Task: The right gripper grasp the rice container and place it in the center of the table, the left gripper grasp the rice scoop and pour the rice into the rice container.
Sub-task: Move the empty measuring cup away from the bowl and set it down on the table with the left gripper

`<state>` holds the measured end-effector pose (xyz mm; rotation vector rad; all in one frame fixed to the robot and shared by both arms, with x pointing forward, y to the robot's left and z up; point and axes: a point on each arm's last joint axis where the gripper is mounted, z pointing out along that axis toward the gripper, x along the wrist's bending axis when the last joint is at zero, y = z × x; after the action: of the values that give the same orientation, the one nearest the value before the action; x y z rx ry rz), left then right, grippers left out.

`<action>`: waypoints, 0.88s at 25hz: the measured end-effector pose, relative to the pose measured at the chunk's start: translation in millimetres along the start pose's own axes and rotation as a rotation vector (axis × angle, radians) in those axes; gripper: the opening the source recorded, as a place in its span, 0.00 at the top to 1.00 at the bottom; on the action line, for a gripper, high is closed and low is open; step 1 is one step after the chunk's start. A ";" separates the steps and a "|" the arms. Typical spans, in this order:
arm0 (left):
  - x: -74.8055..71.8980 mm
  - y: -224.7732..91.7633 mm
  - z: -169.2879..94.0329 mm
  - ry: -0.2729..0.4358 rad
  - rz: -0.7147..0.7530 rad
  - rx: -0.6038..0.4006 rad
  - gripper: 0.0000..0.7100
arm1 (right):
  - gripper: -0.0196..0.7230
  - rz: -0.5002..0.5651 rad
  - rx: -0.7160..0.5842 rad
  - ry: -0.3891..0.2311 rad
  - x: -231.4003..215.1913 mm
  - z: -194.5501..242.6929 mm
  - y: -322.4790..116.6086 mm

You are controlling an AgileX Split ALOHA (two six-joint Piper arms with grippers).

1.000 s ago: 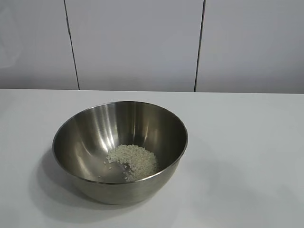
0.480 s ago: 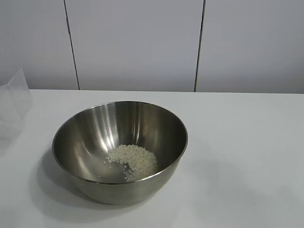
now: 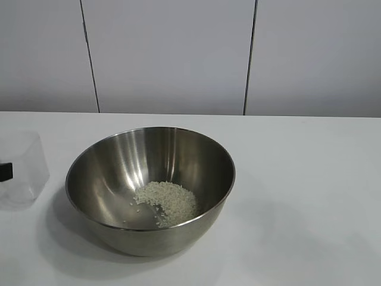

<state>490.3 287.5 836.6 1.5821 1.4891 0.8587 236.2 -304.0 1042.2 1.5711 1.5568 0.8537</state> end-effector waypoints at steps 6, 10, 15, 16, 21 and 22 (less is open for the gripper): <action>0.2 -0.6 -1.1 0.003 -0.002 0.000 0.52 | 0.31 0.000 0.000 0.000 0.0 0.0 0.0; -0.1 -6.3 -7.8 0.004 -0.006 0.028 0.42 | 0.31 0.000 0.000 0.000 0.0 0.0 0.0; 1.0 -2.5 -22.7 0.012 -0.010 0.019 0.40 | 0.31 0.000 0.000 0.000 0.0 0.0 0.0; 1.7 -0.2 -25.9 0.016 -0.012 0.009 0.41 | 0.31 0.000 0.000 0.000 0.0 0.0 0.0; 4.7 -5.1 -52.0 0.065 -0.035 0.031 0.41 | 0.31 0.000 0.000 0.000 0.0 0.0 0.0; 7.1 -7.0 -57.2 0.096 -0.048 0.039 0.41 | 0.31 0.000 0.000 0.000 0.0 0.0 0.0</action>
<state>437.3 299.8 856.7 1.5456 1.6137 0.8946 236.2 -304.0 1042.2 1.5710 1.5567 0.8538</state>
